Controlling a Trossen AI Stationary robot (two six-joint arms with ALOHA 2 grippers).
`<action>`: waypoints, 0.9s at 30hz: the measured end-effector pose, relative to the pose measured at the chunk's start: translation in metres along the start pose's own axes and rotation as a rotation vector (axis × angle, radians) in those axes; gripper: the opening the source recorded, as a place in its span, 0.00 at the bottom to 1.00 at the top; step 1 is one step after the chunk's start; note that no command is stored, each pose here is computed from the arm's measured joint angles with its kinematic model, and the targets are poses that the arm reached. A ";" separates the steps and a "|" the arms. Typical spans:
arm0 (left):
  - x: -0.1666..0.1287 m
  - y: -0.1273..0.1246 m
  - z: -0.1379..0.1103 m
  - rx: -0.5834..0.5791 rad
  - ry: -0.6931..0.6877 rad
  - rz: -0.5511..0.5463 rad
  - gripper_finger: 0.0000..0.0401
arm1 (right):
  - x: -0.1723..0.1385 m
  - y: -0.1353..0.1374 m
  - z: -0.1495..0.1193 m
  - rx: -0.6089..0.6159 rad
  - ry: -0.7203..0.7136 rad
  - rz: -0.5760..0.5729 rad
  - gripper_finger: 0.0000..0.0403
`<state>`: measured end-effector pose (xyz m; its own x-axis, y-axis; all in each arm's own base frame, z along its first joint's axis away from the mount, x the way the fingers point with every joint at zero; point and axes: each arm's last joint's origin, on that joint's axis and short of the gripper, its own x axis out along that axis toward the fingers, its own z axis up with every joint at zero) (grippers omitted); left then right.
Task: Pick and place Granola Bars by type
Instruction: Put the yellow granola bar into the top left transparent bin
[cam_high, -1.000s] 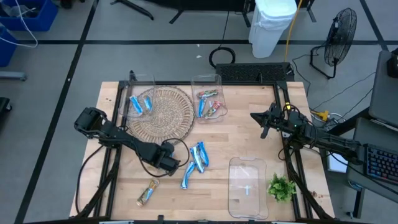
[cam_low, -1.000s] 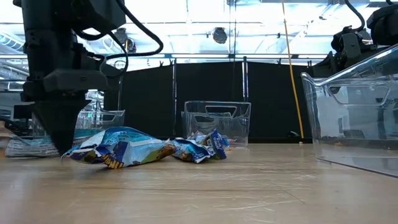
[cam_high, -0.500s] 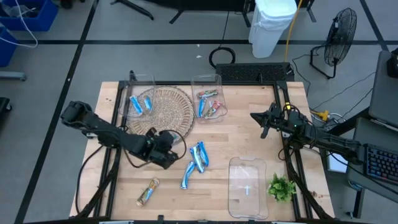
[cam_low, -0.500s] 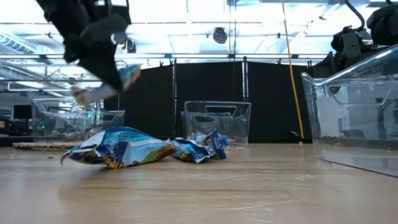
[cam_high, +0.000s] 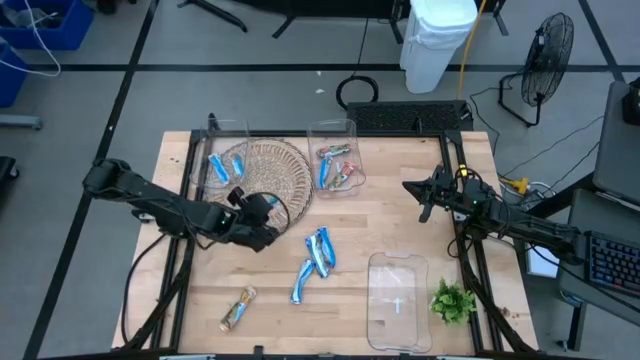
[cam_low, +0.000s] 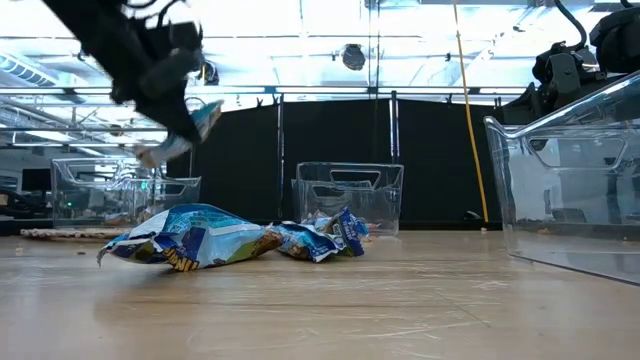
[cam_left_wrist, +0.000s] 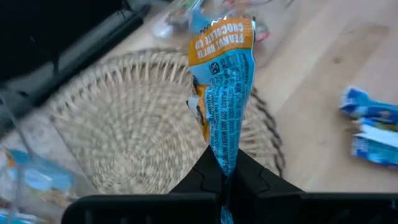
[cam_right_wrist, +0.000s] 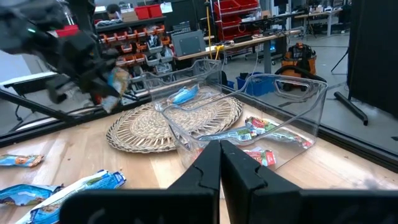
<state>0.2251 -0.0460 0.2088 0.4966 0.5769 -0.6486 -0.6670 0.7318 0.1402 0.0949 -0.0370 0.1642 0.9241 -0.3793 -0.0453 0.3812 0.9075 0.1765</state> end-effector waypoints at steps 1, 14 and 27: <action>0.004 0.005 -0.005 -0.021 0.004 -0.007 0.02 | 0.000 0.000 0.000 0.000 0.000 0.000 0.00; 0.017 0.054 -0.042 -0.208 -0.323 -0.443 0.02 | 0.000 0.000 0.000 0.000 0.000 0.000 0.00; -0.018 0.057 -0.038 0.012 -0.548 -1.227 0.02 | 0.000 0.000 0.000 0.000 0.000 0.000 0.00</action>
<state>0.1569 -0.0283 0.2000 0.9240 -0.3817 0.0211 0.3697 0.8783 -0.3033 0.0949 -0.0370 0.1642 0.9241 -0.3794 -0.0450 0.3811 0.9075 0.1765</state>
